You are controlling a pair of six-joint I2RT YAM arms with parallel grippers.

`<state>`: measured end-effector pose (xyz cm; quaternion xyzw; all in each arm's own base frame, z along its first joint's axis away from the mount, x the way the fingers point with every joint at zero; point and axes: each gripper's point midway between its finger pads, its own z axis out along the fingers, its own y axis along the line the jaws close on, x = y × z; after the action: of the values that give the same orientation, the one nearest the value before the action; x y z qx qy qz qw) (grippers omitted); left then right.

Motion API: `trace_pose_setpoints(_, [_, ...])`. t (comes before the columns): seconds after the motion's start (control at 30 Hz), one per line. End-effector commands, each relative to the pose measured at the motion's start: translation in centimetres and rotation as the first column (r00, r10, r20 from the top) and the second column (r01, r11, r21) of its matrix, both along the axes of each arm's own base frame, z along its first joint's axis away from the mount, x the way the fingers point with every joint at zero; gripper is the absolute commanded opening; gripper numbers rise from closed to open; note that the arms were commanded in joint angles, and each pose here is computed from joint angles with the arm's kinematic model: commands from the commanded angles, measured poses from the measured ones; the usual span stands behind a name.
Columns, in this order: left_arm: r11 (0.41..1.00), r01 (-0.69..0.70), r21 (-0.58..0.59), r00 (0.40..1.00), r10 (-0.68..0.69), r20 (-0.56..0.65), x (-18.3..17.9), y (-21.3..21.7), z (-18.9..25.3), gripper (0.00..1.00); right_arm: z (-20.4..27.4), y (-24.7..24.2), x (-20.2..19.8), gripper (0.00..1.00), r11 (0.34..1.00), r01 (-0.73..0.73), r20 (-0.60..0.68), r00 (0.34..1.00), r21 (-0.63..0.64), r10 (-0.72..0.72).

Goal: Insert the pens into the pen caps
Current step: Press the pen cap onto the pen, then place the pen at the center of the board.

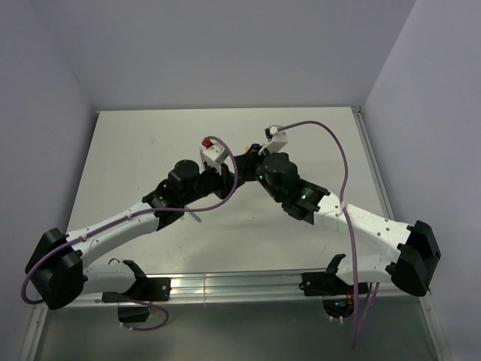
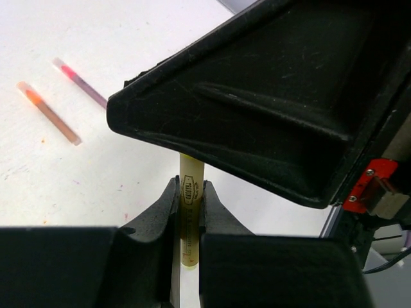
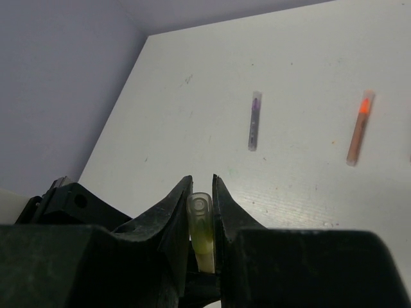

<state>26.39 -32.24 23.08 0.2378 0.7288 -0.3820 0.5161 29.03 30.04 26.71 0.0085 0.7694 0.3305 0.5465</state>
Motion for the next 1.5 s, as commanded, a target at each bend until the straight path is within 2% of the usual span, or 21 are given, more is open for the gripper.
trace_pose_setpoints(0.0, [0.885,-0.121,-0.45,0.913,0.277,0.299,4.7,2.8,18.0,0.0,-5.4,5.5,-11.6,0.0,0.897,-0.441,-0.323,0.855,-0.037,0.406])
trace_pose_setpoints(0.03, [0.891,-0.109,-0.442,0.921,0.257,0.291,4.5,2.6,17.4,0.0,-5.1,5.4,-11.1,0.0,0.902,-0.429,-0.323,0.86,-0.041,0.395])
trace_pose_setpoints(0.1, [0.902,-0.102,-0.42,0.944,0.221,0.245,4.0,2.0,15.3,0.1,-3.9,4.5,-8.9,0.0,0.924,-0.381,-0.313,0.882,-0.037,0.351])
trace_pose_setpoints(0.13, [0.905,-0.09,-0.415,0.951,0.202,0.234,3.6,1.8,14.7,0.24,-3.5,4.2,-8.0,0.0,0.931,-0.364,-0.311,0.889,-0.035,0.336])
trace_pose_setpoints(0.2, [0.92,-0.085,-0.382,0.969,0.166,0.185,3.1,1.3,12.7,0.38,-1.8,3.8,-6.1,0.0,0.945,-0.326,-0.279,0.91,-0.026,0.307])
trace_pose_setpoints(0.23, [0.924,-0.086,-0.372,0.974,0.157,0.165,2.8,1.1,11.8,0.49,-1.9,3.1,-4.4,0.0,0.956,-0.29,-0.274,0.924,-0.046,0.267])
trace_pose_setpoints(0.33, [0.93,-0.089,-0.356,0.983,0.14,0.12,1.8,0.9,10.3,0.61,-0.6,2.1,-0.7,0.0,0.974,-0.213,-0.24,0.952,-0.081,0.189])
trace_pose_setpoints(0.53, [0.946,-0.11,-0.305,0.99,0.131,0.051,-0.1,1.4,7.8,0.65,0.2,-0.3,5.6,0.0,0.988,-0.122,-0.219,0.971,-0.091,0.1])
trace_pose_setpoints(0.67, [0.95,-0.136,-0.28,0.989,0.147,0.017,-0.7,2.3,6.5,0.65,0.0,-1.3,7.8,0.0,0.993,-0.095,-0.209,0.975,-0.076,0.077])
trace_pose_setpoints(0.77, [0.938,-0.242,-0.247,0.97,0.237,-0.052,0.2,3.5,5.0,0.66,-0.4,-2.2,8.8,0.0,0.991,-0.076,-0.208,0.977,-0.113,0.051])
trace_pose_setpoints(0.83, [0.92,-0.326,-0.217,0.945,0.311,-0.102,1.0,4.5,4.1,0.67,-1.1,-3.3,10.3,0.0,0.981,-0.05,-0.222,0.975,-0.185,0.008])
trace_pose_setpoints(0.9, [0.88,-0.447,-0.16,0.89,0.42,-0.179,1.8,6.1,2.2,0.66,-1.3,-5.1,12.2,0.0,0.968,0.003,-0.198,0.979,-0.25,-0.054])
trace_pose_setpoints(1.0, [0.813,-0.572,-0.109,0.803,0.528,-0.277,2.4,7.8,0.6,0.65,-4.2,-8.2,14.8,0.0,0.934,0.052,-0.229,0.963,-0.355,-0.14])
trace_pose_setpoints(1.07, [0.794,-0.598,-0.113,0.781,0.545,-0.307,2.6,8.1,0.9,0.64,-5.5,-10.0,15.8,0.0,0.912,0.075,-0.244,0.952,-0.404,-0.187])
trace_pose_setpoints(1.1, [0.785,-0.616,-0.07,0.76,0.568,-0.317,2.4,8.7,0.0,0.65,-7.0,-11.0,16.5,0.0,0.897,0.076,-0.256,0.945,-0.435,-0.205])
trace_pose_setpoints(1.23, [0.773,-0.63,-0.073,0.748,0.579,-0.324,2.4,9.4,0.4,0.67,-10.4,-14.6,19.2,0.0,0.86,0.099,-0.279,0.922,-0.5,-0.268])
trace_pose_setpoints(1.47, [0.774,-0.627,-0.088,0.752,0.572,-0.329,2.1,10.3,1.2,0.67,-15.0,-17.0,21.9,0.0,0.821,0.112,-0.306,0.893,-0.56,-0.331])
